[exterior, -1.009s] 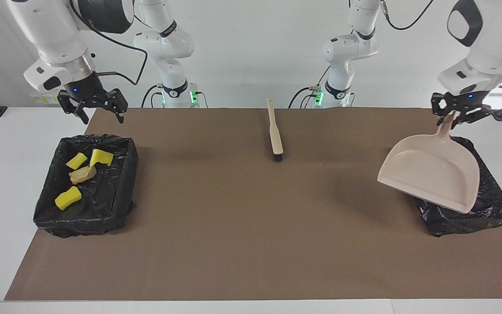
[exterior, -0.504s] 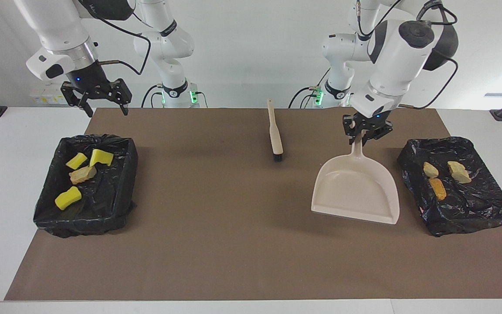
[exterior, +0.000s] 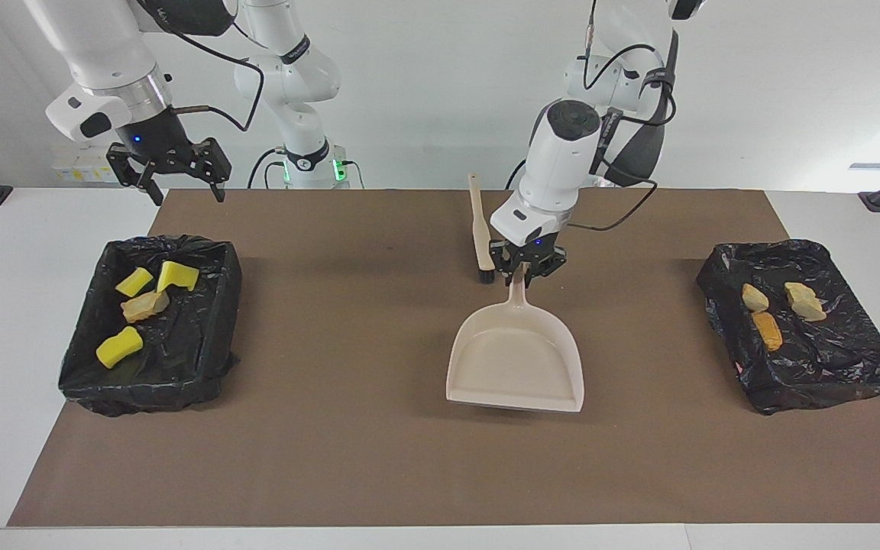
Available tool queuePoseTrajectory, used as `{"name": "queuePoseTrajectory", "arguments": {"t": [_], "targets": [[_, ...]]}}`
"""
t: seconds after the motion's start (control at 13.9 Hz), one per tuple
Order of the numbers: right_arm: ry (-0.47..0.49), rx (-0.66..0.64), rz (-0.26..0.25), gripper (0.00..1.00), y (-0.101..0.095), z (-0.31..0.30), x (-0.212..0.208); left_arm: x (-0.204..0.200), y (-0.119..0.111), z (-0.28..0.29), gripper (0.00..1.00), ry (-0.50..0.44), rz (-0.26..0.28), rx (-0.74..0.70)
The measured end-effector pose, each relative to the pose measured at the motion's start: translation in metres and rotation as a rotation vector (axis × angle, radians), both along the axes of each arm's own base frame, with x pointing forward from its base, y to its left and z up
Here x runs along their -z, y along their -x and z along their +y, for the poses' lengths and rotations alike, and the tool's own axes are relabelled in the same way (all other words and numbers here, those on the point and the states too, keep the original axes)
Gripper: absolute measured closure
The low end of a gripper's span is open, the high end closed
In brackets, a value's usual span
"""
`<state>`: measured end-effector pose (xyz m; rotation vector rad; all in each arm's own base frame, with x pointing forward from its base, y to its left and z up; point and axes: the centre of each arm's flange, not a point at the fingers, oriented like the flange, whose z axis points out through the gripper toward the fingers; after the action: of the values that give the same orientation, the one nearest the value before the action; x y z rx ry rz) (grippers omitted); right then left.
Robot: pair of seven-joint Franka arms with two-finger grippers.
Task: Sweep and dump trash in bin
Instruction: 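Bring the empty dustpan back to the table center with the left gripper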
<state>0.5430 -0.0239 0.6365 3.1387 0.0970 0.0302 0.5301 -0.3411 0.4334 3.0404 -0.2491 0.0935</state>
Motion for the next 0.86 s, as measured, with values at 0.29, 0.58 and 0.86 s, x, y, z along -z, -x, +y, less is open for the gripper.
{"name": "queuePoseTrajectory", "arguments": {"t": [0.29, 0.58, 0.86], "targets": [[0.0, 0.0, 0.0, 0.0, 0.0, 0.0, 0.0, 0.043, 0.011, -0.022, 0.69, -0.006, 0.029, 0.024], [0.0, 0.0, 0.0, 0.0, 0.0, 0.0, 0.0, 0.058, 0.018, -0.022, 0.69, 0.014, 0.049, 0.01], [0.0, 0.0, 0.0, 0.0, 0.0, 0.0, 0.0, 0.068, 0.024, -0.024, 0.69, 0.02, 0.053, -0.046]]}}
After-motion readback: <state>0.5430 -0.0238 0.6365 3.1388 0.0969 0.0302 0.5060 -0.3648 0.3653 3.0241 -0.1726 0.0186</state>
